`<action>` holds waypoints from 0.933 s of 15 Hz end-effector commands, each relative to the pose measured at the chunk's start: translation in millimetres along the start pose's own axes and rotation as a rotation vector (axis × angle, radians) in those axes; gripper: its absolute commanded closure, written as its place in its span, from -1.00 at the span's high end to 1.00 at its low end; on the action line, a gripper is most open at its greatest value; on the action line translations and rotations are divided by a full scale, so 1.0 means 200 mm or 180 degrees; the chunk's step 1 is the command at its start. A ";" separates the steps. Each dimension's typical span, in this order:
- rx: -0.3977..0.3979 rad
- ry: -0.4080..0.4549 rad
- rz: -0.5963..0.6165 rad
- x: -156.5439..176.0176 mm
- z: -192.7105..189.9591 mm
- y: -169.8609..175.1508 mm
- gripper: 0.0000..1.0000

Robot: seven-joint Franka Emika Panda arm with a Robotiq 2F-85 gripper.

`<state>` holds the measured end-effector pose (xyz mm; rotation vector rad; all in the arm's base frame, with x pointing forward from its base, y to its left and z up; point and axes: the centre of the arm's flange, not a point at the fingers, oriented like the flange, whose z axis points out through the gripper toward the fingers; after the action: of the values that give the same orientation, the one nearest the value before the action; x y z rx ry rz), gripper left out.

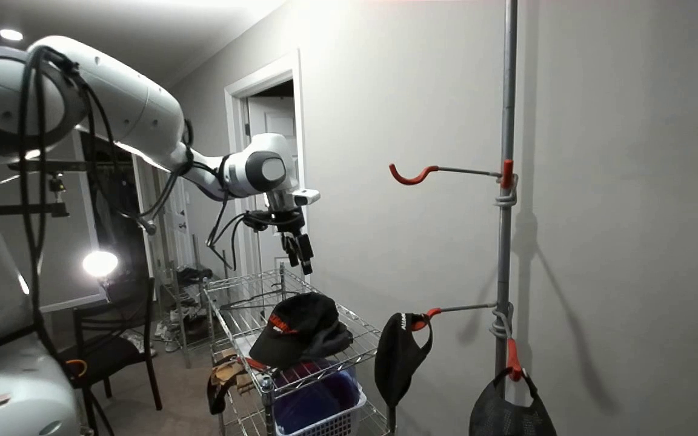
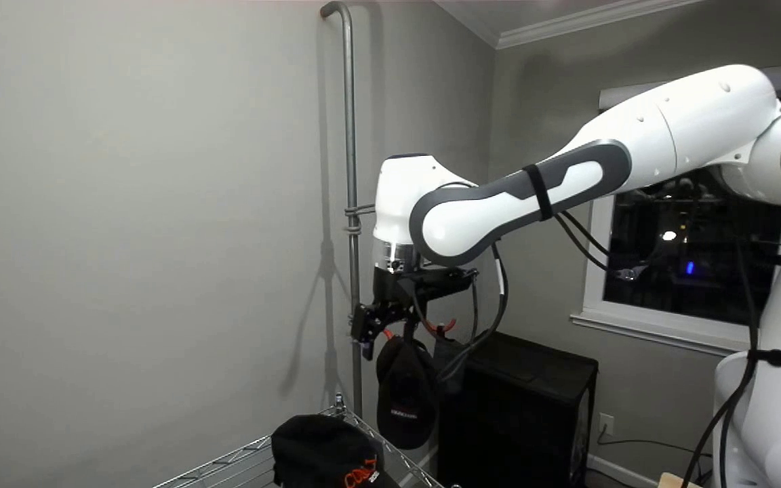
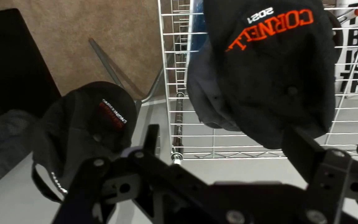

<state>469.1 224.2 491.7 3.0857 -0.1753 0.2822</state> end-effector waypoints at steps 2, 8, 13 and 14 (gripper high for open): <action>-0.0021 0.0210 0.0008 -0.09 0.04 0.43 1.00; 0.0008 0.0381 -0.0136 -0.01 0.19 0.88 1.00; 0.0081 0.0484 -0.0330 0.02 0.33 1.16 1.00; 0.0121 0.0502 -0.0389 0.02 0.36 1.20 1.00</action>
<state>460.7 7.1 445.2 3.0510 -0.0733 0.4876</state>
